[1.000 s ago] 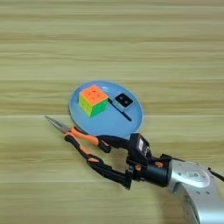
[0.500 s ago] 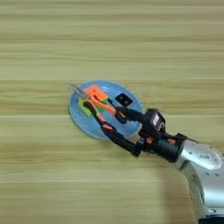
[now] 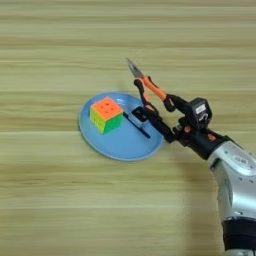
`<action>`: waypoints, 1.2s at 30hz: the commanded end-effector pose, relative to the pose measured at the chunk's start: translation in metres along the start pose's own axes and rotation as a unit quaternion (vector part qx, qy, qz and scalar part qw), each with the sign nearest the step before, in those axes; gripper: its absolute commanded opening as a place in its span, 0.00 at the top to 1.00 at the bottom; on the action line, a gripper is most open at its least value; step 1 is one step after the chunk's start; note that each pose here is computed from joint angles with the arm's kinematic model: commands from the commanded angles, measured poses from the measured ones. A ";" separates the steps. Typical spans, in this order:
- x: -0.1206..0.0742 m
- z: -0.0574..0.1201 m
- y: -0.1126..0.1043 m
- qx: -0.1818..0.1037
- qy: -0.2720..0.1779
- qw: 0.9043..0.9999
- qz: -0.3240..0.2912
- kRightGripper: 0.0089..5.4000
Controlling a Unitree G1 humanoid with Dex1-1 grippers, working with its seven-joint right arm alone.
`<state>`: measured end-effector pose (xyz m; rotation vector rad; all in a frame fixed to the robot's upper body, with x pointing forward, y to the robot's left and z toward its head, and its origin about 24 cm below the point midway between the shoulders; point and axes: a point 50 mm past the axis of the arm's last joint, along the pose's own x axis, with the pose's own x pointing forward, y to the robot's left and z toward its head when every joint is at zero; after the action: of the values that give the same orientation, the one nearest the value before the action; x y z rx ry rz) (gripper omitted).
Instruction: Move the objects on the table
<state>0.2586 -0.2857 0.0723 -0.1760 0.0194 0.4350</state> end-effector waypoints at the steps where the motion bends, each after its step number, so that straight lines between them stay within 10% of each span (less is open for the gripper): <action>1: 0.005 0.034 -0.032 -0.074 -0.026 0.995 -0.057 0.36; 11: -0.014 0.009 -0.064 -0.087 0.037 0.988 -0.120 0.36; 36: -0.028 -0.045 -0.051 -0.044 0.118 0.987 -0.098 0.29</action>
<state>0.2428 -0.3415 0.0119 -0.2346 0.2756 0.2287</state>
